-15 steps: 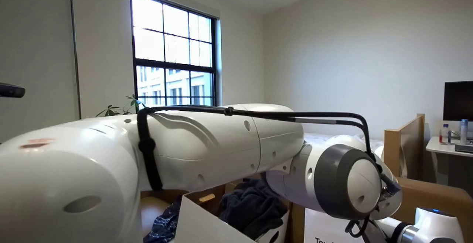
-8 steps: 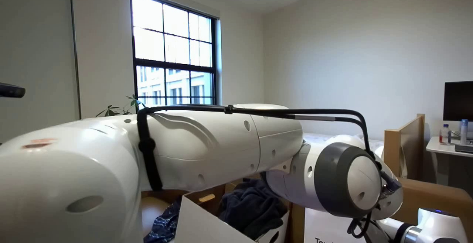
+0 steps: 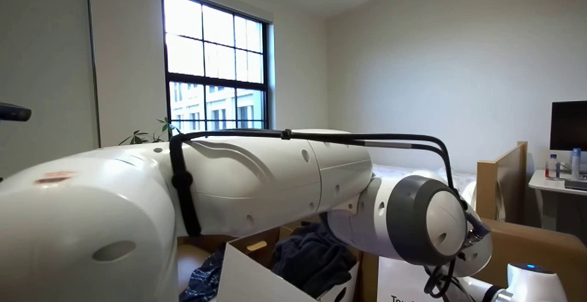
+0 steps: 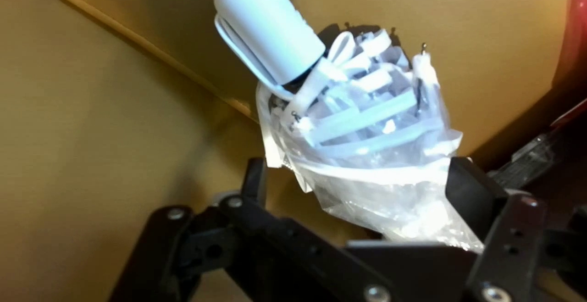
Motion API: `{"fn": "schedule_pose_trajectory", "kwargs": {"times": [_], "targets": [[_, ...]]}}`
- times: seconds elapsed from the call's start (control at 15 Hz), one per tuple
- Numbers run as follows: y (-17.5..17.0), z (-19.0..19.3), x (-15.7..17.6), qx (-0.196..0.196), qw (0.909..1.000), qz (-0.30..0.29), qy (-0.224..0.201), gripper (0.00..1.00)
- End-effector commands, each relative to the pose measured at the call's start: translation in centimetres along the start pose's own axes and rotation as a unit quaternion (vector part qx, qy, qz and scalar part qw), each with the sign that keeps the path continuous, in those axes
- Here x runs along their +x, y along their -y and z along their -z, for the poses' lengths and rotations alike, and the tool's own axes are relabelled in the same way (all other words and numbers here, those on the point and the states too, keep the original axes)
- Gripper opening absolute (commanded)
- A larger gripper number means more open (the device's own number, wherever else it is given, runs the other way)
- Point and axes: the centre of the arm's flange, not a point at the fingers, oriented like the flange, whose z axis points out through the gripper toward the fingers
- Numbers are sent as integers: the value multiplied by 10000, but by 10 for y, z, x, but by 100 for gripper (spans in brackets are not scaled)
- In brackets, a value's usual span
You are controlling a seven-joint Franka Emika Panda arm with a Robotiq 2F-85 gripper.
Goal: Take the umbrella and put it in the box
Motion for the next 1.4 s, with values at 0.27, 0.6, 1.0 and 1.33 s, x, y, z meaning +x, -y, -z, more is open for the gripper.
{"fn": "schedule_pose_trajectory", "kwargs": {"times": [0.27,0.6,1.0,1.33], "targets": [[33,-75,2,767,9791,59,-1885,100],[11,-88,8,33,9885,-45,-1509,100],[9,-101,-6,-465,9902,312,-1277,100],[19,-101,-9,-473,9920,701,-934,100]]}}
